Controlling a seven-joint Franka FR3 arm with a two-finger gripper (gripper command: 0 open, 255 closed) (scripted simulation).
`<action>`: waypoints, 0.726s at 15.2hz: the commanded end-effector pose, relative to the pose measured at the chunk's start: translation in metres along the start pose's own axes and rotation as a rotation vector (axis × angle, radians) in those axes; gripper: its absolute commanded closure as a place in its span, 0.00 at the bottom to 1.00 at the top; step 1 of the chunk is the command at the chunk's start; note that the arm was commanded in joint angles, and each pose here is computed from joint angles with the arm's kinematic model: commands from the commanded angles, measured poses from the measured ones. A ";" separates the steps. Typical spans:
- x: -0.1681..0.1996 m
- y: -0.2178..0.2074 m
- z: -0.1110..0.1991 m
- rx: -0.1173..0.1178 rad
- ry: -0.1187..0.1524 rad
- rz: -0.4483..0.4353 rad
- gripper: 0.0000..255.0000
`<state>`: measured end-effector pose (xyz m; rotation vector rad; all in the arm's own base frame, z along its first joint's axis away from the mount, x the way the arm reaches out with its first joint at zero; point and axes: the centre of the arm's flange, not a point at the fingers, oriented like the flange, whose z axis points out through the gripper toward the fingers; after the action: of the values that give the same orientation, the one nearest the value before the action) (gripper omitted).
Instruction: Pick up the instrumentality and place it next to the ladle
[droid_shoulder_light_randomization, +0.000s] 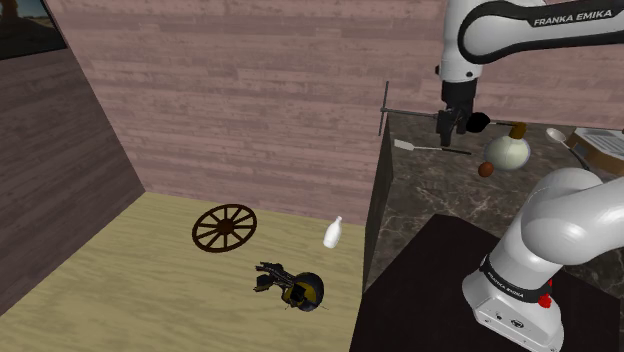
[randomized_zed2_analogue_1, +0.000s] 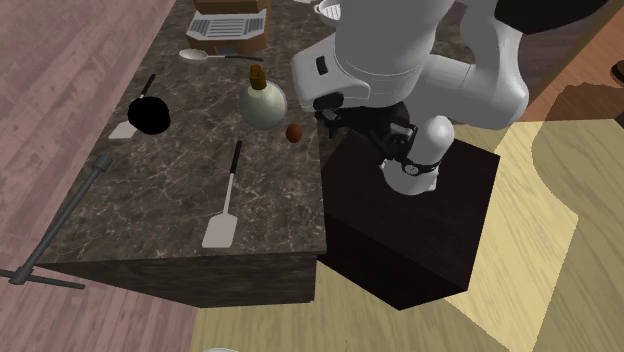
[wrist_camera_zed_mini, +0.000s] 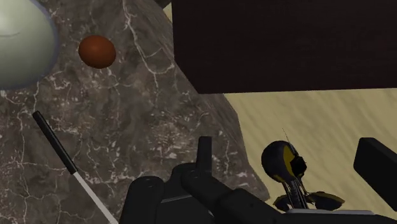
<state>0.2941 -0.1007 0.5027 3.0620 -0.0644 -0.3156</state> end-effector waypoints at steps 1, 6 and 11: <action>0.004 0.026 0.011 -0.003 0.016 -0.054 0.00; 0.024 0.082 0.037 -0.005 0.048 -0.178 0.00; 0.050 0.135 0.063 -0.007 0.081 -0.303 0.00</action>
<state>0.3200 -0.2310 0.4433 3.0737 0.3604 -0.2161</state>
